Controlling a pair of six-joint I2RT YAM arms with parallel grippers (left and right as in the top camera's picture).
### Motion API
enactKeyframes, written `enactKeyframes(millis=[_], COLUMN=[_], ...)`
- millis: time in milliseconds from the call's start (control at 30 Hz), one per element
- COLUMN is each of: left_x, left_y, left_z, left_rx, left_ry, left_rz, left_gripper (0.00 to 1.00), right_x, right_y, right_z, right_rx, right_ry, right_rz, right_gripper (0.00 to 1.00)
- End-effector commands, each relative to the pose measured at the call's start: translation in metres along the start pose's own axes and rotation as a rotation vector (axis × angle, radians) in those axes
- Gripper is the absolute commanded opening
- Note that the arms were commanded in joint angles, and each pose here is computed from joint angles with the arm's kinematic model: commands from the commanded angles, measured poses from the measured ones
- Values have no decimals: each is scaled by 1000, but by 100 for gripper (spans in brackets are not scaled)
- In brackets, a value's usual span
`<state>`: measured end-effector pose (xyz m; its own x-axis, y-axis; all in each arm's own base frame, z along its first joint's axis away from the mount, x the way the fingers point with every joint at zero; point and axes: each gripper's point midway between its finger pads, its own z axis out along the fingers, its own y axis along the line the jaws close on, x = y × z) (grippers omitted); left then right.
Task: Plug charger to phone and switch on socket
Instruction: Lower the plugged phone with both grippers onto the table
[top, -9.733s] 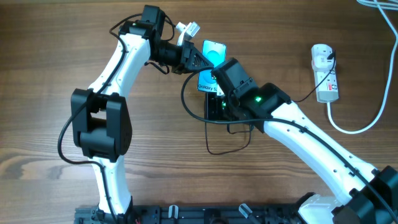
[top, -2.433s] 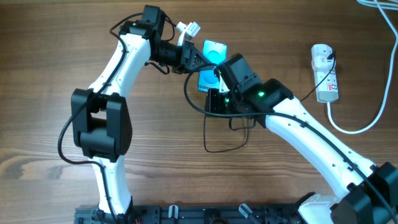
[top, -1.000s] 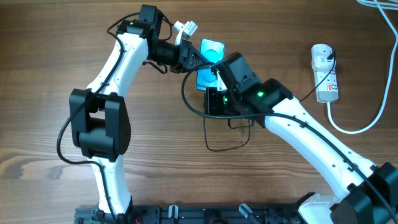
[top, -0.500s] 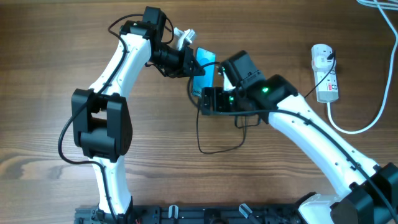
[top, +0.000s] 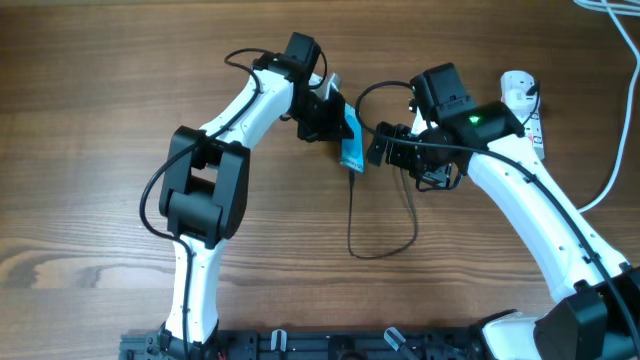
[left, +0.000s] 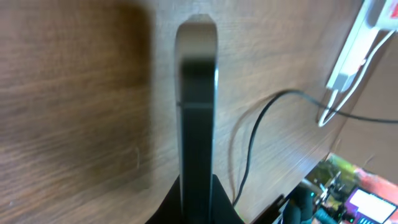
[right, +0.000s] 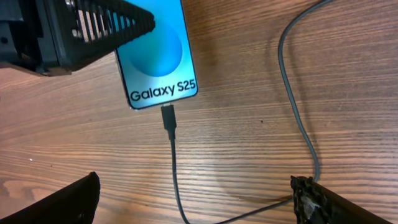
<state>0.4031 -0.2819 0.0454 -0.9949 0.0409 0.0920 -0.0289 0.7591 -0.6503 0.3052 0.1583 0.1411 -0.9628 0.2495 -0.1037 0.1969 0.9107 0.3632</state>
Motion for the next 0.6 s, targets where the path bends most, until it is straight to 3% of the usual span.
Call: enactKeyframes(millis=[0, 567], left_x=[-6, 3], left_y=[-2, 2], left_z=[-2, 11], left_rx=[5, -99], left_ry=[-20, -22], left_rz=[-30, 22], left_gripper=[4, 8], right_x=[-8, -14], right_y=[7, 11], right_z=[-2, 1], right_rx=[-26, -47], right_ry=[-24, -50], right_rz=[-2, -11], right_gripper=[100, 100])
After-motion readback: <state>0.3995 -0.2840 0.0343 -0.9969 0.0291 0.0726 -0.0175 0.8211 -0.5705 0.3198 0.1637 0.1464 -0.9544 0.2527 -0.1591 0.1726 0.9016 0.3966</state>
